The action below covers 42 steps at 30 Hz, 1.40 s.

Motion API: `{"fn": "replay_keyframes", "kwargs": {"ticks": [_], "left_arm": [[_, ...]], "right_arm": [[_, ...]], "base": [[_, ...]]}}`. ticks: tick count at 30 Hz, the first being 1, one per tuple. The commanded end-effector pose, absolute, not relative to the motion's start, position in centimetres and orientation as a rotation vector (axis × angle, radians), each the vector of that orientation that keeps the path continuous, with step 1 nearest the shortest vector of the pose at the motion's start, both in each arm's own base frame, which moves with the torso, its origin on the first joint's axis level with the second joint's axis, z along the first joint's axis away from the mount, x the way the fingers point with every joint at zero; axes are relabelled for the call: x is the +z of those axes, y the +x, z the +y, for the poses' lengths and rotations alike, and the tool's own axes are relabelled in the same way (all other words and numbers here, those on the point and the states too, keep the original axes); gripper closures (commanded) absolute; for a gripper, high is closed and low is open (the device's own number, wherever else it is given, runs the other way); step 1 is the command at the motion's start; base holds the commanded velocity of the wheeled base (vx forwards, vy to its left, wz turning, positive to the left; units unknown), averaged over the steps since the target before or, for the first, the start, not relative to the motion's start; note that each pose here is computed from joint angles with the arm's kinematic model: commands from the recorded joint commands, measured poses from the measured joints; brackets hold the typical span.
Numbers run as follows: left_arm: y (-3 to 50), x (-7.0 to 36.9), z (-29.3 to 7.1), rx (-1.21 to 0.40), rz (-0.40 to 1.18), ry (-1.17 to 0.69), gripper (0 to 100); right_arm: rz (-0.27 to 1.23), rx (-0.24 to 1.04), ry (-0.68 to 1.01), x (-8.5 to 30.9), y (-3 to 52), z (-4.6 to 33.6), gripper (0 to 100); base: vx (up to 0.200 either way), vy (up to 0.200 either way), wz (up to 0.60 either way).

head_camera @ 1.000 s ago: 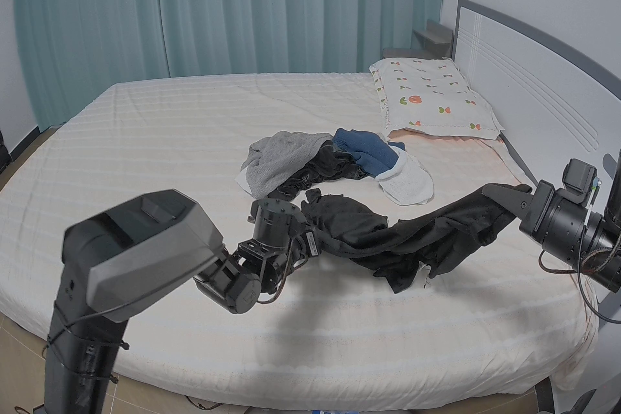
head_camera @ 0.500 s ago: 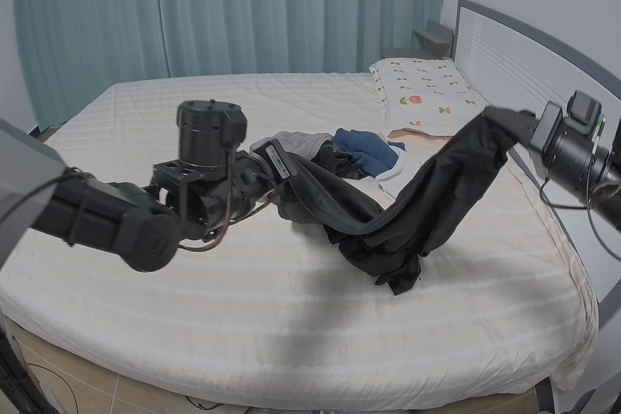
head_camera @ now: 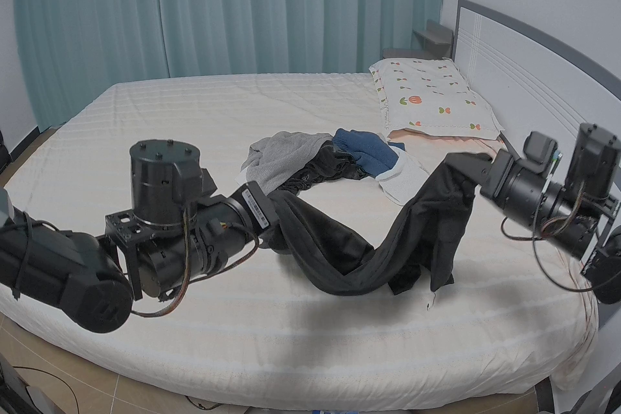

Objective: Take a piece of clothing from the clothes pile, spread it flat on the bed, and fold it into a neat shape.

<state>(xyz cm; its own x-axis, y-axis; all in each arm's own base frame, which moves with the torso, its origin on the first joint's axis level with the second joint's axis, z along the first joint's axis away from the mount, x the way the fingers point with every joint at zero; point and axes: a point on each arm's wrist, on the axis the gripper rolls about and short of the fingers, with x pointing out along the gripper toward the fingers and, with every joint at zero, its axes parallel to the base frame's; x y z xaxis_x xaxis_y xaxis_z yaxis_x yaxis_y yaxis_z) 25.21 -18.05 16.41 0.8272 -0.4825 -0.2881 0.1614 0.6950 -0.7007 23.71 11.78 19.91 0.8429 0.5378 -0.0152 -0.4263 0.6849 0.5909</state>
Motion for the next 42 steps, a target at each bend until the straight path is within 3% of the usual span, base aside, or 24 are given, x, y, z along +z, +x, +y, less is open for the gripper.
{"fn": "replay_keyframes", "kwargs": {"ticks": [1, 9, 15, 42], "left_arm": [[23.8, 13.3, -18.7, -0.43, 0.579, -0.757, 100], [24.1, 12.2, -19.1, -0.423, 0.599, -0.754, 100], [23.6, 11.9, -18.8, -0.412, 0.613, -0.757, 100], [24.1, 11.8, -18.2, -0.366, 0.61, -0.792, 100]], "right_arm": [[0.377, 0.503, 0.575, 12.4, 25.9, 13.7, 100], [0.419, 0.495, 0.733, 11.2, 24.8, 13.5, 100], [0.423, 0.496, 0.732, 11.1, 24.7, 13.7, 100], [0.404, 0.46, 0.719, 11.1, 24.3, 14.1, 100]], "base": [[0.0, 0.0, 0.0], [0.0, 0.0, 0.0], [-0.2, 0.0, 0.0], [0.0, 0.0, 0.0]]}}
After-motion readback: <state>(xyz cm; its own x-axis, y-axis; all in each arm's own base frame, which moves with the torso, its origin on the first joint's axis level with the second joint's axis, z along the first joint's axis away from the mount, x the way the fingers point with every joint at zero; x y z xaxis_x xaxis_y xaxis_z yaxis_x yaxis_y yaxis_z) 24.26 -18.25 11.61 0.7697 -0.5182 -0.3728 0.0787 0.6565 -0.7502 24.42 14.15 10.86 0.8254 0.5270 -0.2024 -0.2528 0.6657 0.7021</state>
